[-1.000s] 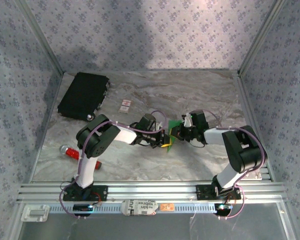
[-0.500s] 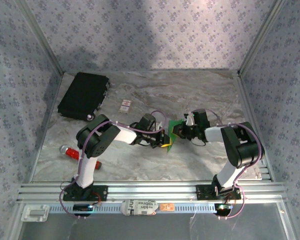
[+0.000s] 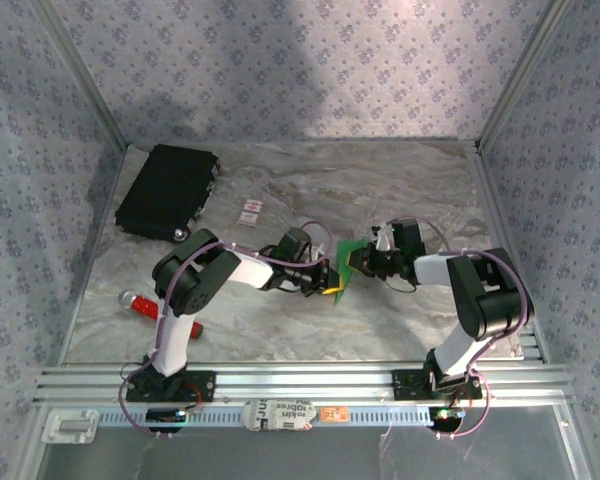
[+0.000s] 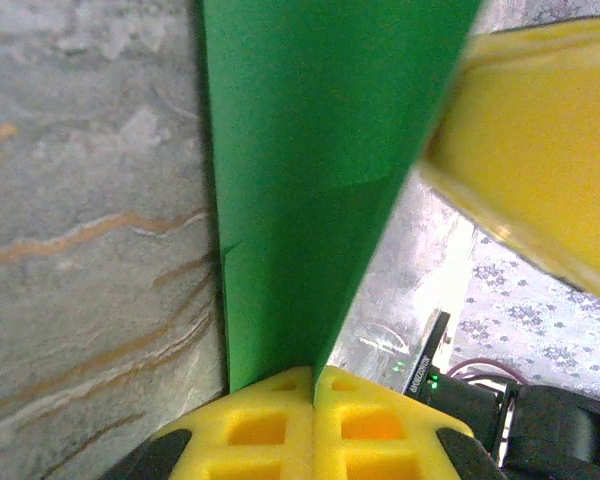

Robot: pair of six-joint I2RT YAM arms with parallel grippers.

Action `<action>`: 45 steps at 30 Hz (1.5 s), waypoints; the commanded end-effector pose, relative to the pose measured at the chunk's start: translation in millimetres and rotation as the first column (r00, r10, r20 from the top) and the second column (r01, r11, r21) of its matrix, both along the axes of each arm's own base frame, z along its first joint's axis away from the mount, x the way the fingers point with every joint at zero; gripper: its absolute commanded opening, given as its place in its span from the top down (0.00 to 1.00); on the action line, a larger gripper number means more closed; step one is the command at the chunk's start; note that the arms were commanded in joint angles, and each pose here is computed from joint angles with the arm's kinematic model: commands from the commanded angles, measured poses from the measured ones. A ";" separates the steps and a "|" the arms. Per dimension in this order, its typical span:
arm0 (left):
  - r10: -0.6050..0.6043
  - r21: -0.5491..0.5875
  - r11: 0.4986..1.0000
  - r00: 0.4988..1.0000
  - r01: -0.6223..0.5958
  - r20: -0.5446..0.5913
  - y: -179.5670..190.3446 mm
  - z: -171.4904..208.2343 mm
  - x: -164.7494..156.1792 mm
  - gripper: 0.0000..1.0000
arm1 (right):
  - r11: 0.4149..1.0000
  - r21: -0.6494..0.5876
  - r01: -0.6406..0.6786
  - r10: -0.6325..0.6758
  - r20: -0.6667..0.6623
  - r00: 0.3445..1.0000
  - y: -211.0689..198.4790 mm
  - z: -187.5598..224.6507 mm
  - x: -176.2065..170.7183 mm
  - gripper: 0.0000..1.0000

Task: Fold a paper plane with a square sheet of paper (pick it up from the middle)
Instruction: Fold the wing for the fifth time at the center of the table.

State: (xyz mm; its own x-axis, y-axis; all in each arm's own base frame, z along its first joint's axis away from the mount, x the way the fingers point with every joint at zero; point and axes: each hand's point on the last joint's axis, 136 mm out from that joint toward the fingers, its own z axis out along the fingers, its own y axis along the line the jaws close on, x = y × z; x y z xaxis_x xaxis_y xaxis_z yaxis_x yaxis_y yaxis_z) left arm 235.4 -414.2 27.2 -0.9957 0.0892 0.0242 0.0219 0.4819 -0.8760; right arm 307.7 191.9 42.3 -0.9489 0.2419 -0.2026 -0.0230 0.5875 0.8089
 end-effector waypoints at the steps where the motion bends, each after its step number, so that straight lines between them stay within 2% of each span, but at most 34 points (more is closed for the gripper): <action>1: 0.062 0.150 0.987 0.995 -0.049 -0.079 23.1 -48.2 -9.0 1.00 | 0.999 0.007 -0.041 0.041 0.008 0.999 7.1 -0.8 1.1 0.93; 14: 0.043 0.148 0.988 0.996 -0.032 -0.075 24.8 -50.0 -12.7 0.99 | 0.998 -0.042 -0.045 0.042 -0.061 0.997 -0.1 -32.1 3.3 0.93; 18: 0.013 0.122 0.993 0.998 -0.006 -0.062 22.7 -43.0 -15.3 0.89 | 0.997 -0.072 -0.037 0.029 -0.104 0.994 -4.5 -43.0 -0.2 0.94; 21: -0.008 0.101 0.995 0.999 0.014 -0.054 20.9 -36.6 -17.3 0.87 | 0.996 -0.089 -0.030 0.019 -0.126 0.992 -7.3 -48.3 -2.2 0.94; 24: -0.025 0.091 0.995 0.999 0.029 -0.048 20.5 -32.1 -20.8 0.88 | 0.994 -0.102 -0.027 0.013 -0.140 0.990 -9.1 -52.1 -3.9 0.94; 28: -0.051 0.074 0.996 0.998 0.054 -0.044 18.3 -28.0 -25.8 1.00 | 0.994 -0.110 -0.022 0.005 -0.152 0.988 -10.7 -54.8 -3.8 0.94; 32: -0.075 0.073 0.994 0.996 0.079 -0.055 18.8 -27.6 -32.4 1.00 | 0.992 -0.128 -0.016 -0.006 -0.164 0.986 -13.4 -57.5 -4.1 0.94; 36: -0.094 0.094 0.991 0.994 0.099 -0.053 22.9 -27.6 -39.7 0.91 | 0.989 -0.148 -0.010 -0.017 -0.177 0.984 -16.3 -61.4 -5.4 0.95; 38: -0.104 0.098 0.989 0.993 0.109 -0.051 24.7 -26.4 -43.2 0.90 | 0.988 -0.153 -0.010 -0.018 -0.180 0.984 -16.6 -62.5 -5.9 0.95; 41: -0.122 0.095 0.987 0.991 0.126 -0.047 24.4 -24.2 -49.0 0.99 | 0.987 -0.158 -0.007 -0.023 -0.184 0.983 -17.4 -63.8 -6.3 0.95; 45: -0.146 0.094 0.984 0.988 0.150 -0.048 22.5 -24.4 -55.8 1.00 | 0.985 -0.170 -0.005 -0.027 -0.188 0.982 -18.2 -65.2 -6.6 0.95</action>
State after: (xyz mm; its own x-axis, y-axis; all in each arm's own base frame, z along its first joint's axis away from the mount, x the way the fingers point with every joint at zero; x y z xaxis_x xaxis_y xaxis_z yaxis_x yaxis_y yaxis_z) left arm 221.0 -408.3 26.9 -0.9874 0.1499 -0.0497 0.1170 0.4830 -0.8678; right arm 310.6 197.0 19.9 -0.9763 0.1887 -0.1063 0.0270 0.5928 0.8049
